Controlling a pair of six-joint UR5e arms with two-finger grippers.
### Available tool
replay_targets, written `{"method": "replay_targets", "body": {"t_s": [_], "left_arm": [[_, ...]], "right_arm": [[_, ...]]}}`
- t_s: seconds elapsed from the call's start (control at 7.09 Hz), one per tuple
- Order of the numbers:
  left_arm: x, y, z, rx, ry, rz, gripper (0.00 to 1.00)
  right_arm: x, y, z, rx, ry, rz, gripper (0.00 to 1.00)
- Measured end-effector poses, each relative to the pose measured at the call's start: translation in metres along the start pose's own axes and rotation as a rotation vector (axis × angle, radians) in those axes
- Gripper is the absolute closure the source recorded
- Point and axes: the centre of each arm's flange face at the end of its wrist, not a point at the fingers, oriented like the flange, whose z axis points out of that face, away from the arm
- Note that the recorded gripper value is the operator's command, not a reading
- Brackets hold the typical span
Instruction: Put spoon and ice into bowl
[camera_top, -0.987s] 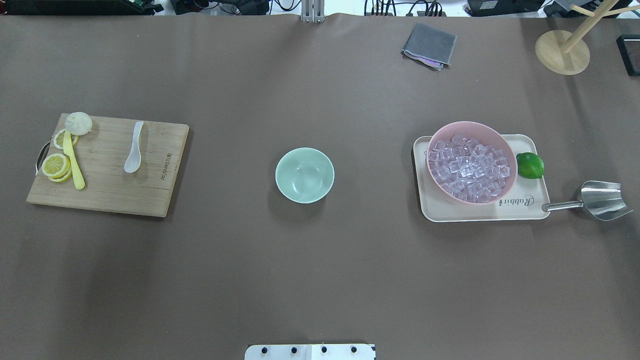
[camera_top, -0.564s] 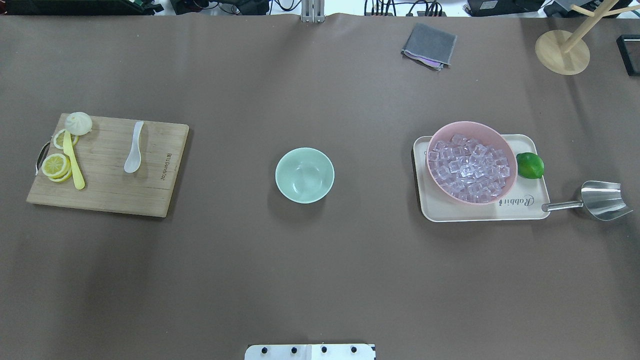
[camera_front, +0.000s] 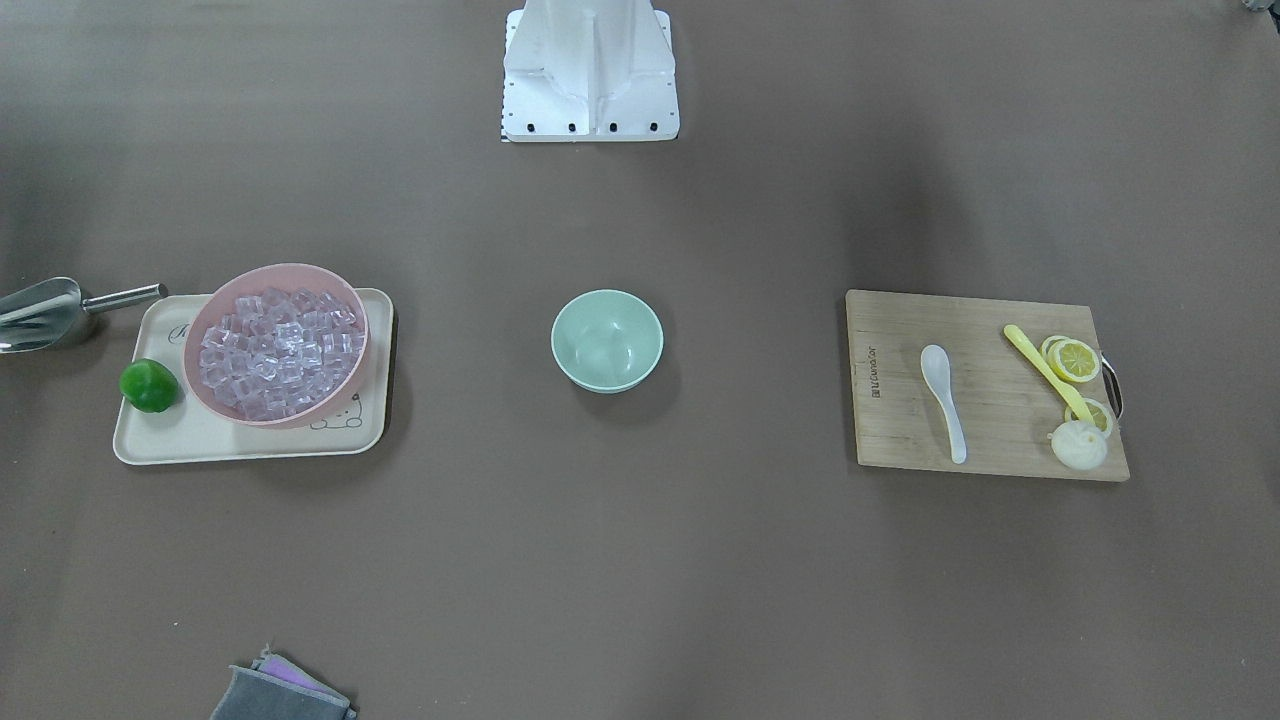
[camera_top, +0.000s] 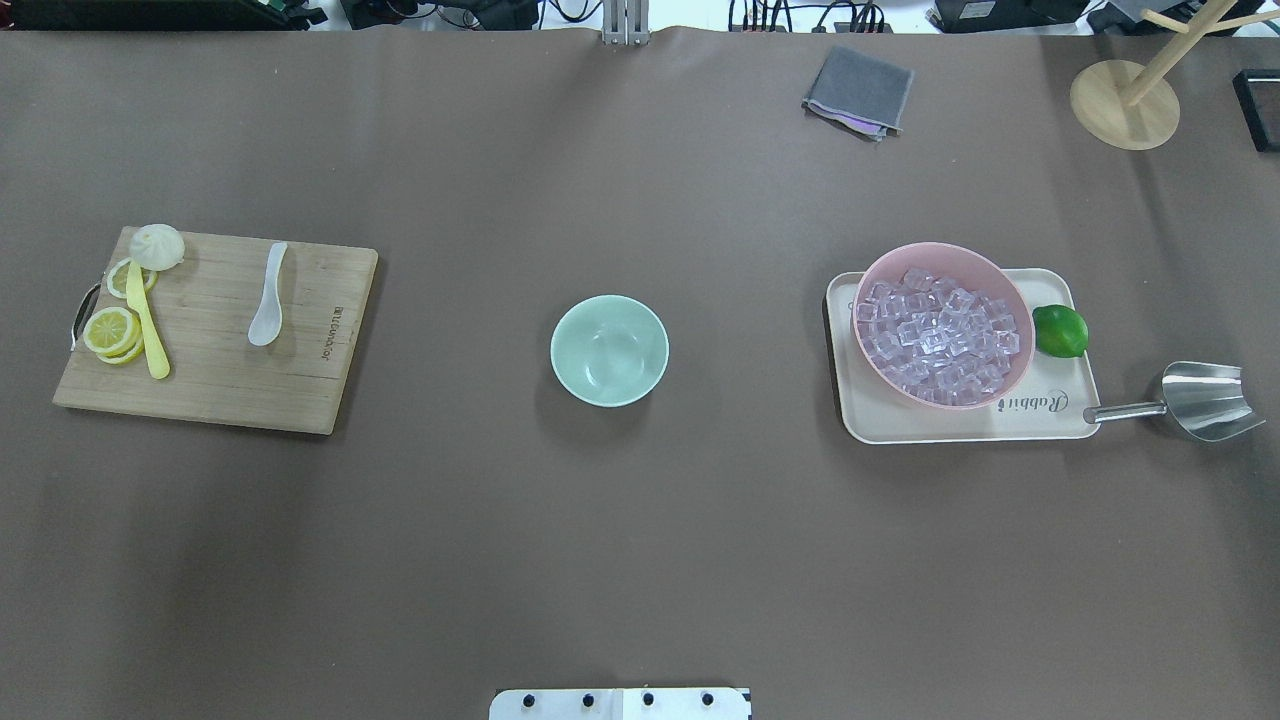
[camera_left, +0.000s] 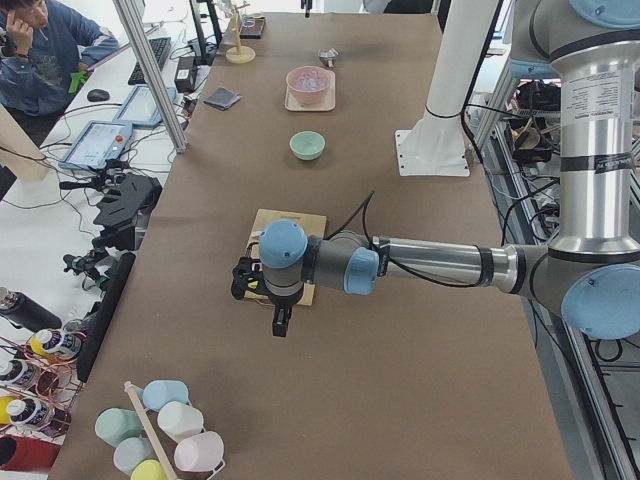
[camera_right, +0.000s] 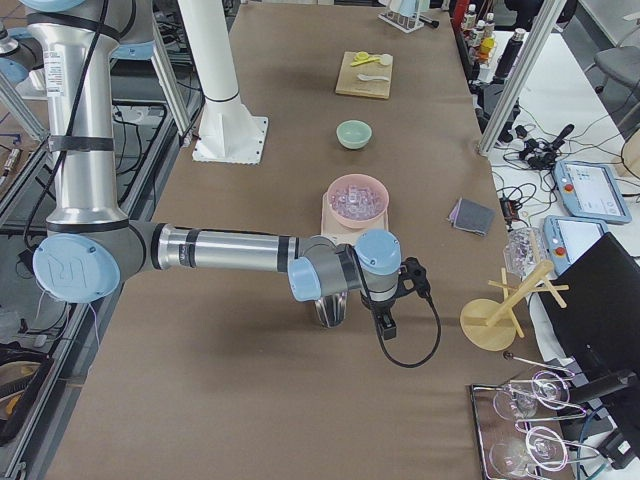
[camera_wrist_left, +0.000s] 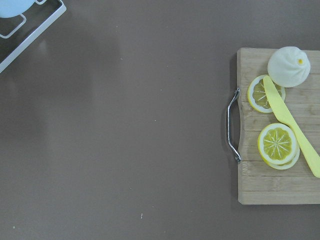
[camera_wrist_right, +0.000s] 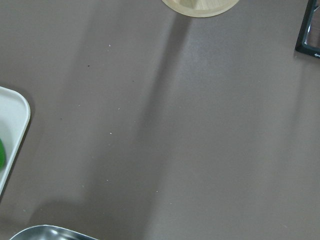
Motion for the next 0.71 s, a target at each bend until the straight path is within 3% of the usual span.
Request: {"method": "replay_targets", "body": {"t_s": [0.42,0.71], "left_arm": [[0.079,-0.032,0.006,0.033,0.12,-0.079,0.07],[0.155,-0.063,0.045,0.027,0.093,-0.122,0.12]], "right_arm": [[-0.047,-0.018,-0.015,0.033,-0.075,0.021,0.0],[-0.131,-0.035,-0.024,0.034,-0.131,0.084,0.0]]}}
